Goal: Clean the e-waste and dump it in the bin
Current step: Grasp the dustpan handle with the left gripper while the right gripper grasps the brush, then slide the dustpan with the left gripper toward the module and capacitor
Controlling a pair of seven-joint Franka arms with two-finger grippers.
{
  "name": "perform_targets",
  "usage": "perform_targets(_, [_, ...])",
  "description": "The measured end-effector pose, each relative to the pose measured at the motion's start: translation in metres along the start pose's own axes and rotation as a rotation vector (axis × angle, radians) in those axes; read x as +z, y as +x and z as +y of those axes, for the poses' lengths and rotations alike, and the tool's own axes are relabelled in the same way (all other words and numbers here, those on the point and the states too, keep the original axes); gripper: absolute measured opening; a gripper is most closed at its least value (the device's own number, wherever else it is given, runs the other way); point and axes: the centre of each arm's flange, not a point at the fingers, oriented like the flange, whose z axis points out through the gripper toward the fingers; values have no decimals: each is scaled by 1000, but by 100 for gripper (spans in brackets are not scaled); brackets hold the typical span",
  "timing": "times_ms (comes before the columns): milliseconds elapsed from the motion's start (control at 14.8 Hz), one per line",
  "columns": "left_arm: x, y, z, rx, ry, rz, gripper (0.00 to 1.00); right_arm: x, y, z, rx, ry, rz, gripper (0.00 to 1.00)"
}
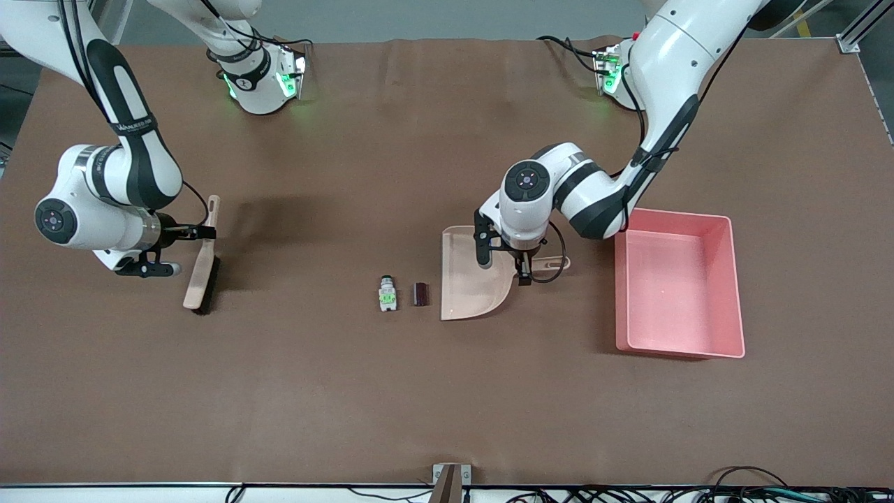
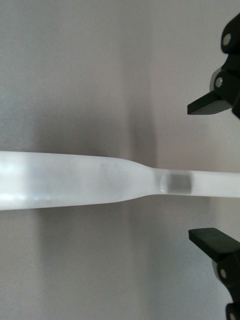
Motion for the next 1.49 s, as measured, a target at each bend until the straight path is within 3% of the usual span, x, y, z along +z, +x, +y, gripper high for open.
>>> perform_targets(406, [14,1,2,-5,10,-25,79,11,-5,0,0,2,-16,93])
perform_targets(812, [14,5,0,5,21,-23,70,29,-9,-1,0,2,-6,91])
perform_targets(948, [16,6,-1,19,33,-30,69,33,-11,0,3,3,-10,85])
perform_targets(1015, [17,6,-1,22,34,-32,69,34,-11,0,10,4,-11,78])
perform_targets(1489, [18,7,-1,23,33,-33,49,34,-11,1,66,4,-14,70])
